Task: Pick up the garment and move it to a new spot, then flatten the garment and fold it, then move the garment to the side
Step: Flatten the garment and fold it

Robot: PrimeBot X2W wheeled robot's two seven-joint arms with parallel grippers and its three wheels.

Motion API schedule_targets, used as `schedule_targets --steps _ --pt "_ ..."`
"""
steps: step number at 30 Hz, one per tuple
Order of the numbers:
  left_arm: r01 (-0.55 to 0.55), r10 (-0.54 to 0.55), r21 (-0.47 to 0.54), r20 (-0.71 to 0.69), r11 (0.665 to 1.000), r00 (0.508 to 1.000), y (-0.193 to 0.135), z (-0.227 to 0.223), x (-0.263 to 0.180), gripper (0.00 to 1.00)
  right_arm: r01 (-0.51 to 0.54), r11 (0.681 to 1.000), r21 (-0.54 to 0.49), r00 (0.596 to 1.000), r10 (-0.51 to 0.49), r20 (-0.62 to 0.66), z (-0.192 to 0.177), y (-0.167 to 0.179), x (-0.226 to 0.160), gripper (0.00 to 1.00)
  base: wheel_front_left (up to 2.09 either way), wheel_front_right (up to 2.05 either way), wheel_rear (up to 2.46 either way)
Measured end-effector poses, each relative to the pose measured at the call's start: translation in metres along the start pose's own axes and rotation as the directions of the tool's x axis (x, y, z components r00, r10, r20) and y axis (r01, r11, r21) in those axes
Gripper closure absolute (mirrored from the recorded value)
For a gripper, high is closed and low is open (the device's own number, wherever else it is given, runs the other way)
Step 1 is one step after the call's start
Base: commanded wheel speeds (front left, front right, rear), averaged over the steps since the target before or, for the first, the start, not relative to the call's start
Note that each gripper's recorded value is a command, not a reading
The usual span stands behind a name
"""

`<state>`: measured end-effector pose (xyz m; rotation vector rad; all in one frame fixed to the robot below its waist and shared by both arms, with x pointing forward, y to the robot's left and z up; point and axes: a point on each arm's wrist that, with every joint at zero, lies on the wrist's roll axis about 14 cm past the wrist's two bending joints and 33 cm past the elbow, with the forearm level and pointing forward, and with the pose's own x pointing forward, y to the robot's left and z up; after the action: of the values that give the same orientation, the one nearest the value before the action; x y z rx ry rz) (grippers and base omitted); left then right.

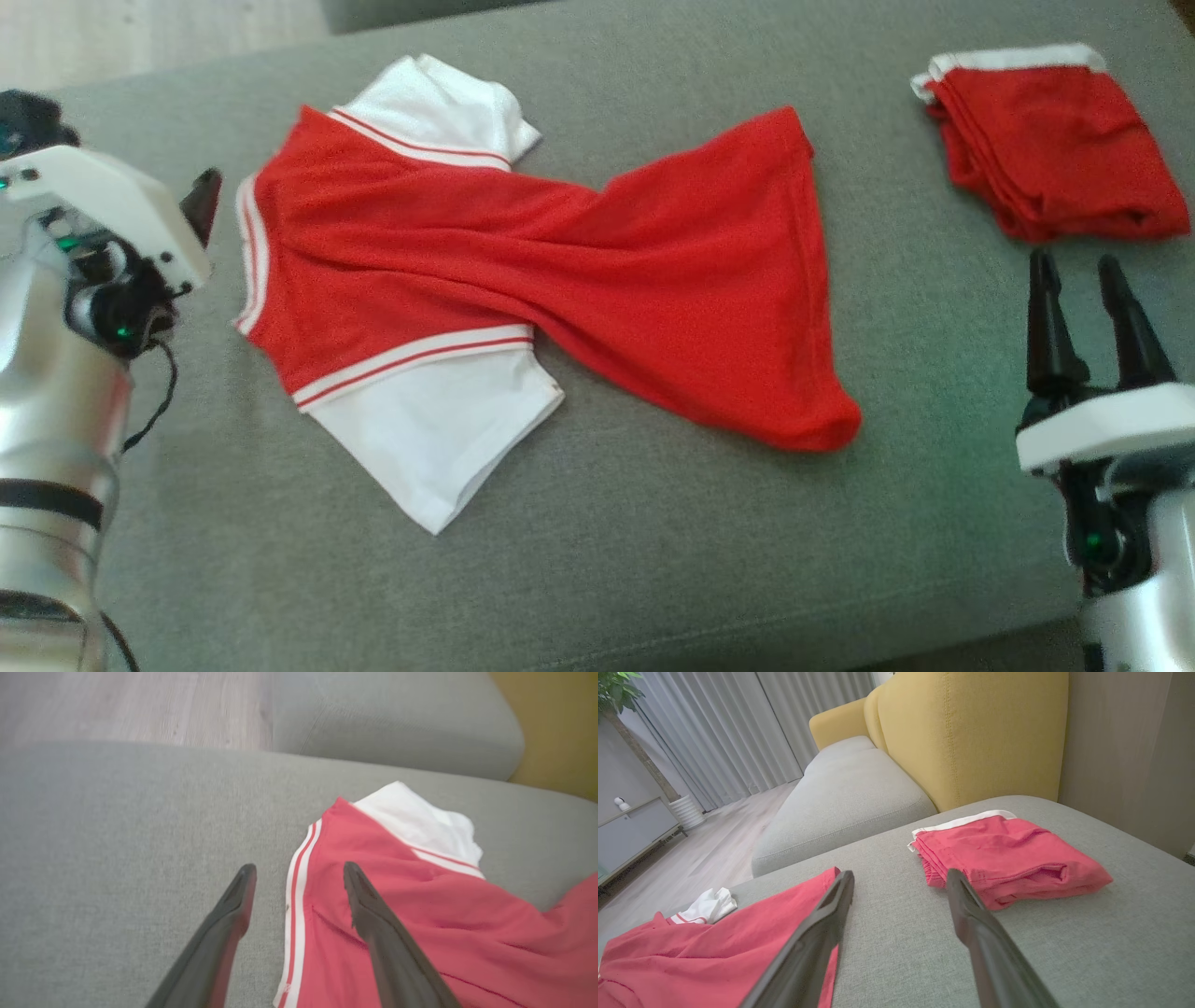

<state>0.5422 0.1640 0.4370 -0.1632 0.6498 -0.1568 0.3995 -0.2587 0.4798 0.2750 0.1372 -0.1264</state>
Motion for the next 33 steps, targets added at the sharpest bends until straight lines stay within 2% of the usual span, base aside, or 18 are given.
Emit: schedule_targets --steps 4,6,9,10,12,16,19,21,27,33 --pt "0.05 -0.056 0.036 0.2 0.998 0.978 -0.015 0.037 -0.025 0.0 -0.035 0.999 -0.008 0.999 0.036 0.019 0.001 0.011 -0.009 0.0 0.0 0.0 0.0" --pt "0.084 -0.095 0.047 0.326 0.995 0.941 -0.025 0.056 -0.042 0.0 -0.055 0.998 -0.007 0.998 0.055 0.039 0.002 0.017 -0.014 0.0 0.0 0.0 0.0" --pt "0.105 -0.132 0.083 0.506 0.991 0.852 -0.035 0.071 -0.073 0.0 -0.077 0.997 -0.017 0.995 0.078 0.068 0.006 0.024 -0.02 0.0 0.0 0.0 0.0" --pt "0.105 -0.132 0.083 0.506 0.991 0.852 -0.035 0.071 -0.073 0.0 -0.077 0.997 -0.017 0.995 0.078 0.068 0.006 0.024 -0.02 0.0 0.0 0.0 0.0" --pt "0.086 -0.14 0.117 0.601 0.989 0.787 -0.038 0.07 -0.096 0.0 -0.093 0.995 -0.025 0.991 0.095 0.092 0.01 0.029 -0.025 0.0 0.0 0.0 0.0" --pt "0.053 -0.134 0.139 0.679 0.989 0.721 -0.049 0.047 -0.133 0.0 -0.108 0.994 -0.035 0.986 0.112 0.128 0.014 0.033 -0.038 0.0 0.0 0.0 0.0" --pt "0.008 -0.074 0.091 0.747 0.996 0.661 -0.054 0.025 -0.176 0.0 -0.108 0.993 -0.037 0.986 0.112 0.126 0.01 0.032 -0.048 0.0 0.0 0.0 0.0" --pt "-0.001 -0.043 0.057 0.759 0.998 0.65 -0.056 0.01 -0.19 0.0 -0.108 0.993 -0.037 0.987 0.111 0.113 0.005 0.032 -0.051 0.0 0.0 0.0 0.0" --pt "0.021 -0.026 0.016 0.737 1.0 0.676 -0.068 -0.022 -0.199 0.0 -0.128 0.991 -0.045 0.989 0.131 0.067 -0.004 0.038 -0.047 0.0 0.0 0.0 0.0" --pt "0.025 -0.017 0.0 0.747 1.0 0.664 -0.068 -0.021 -0.199 0.0 -0.182 0.981 -0.072 0.979 0.174 -0.111 -0.037 0.048 -0.028 0.0 0.0 0.0 0.0"
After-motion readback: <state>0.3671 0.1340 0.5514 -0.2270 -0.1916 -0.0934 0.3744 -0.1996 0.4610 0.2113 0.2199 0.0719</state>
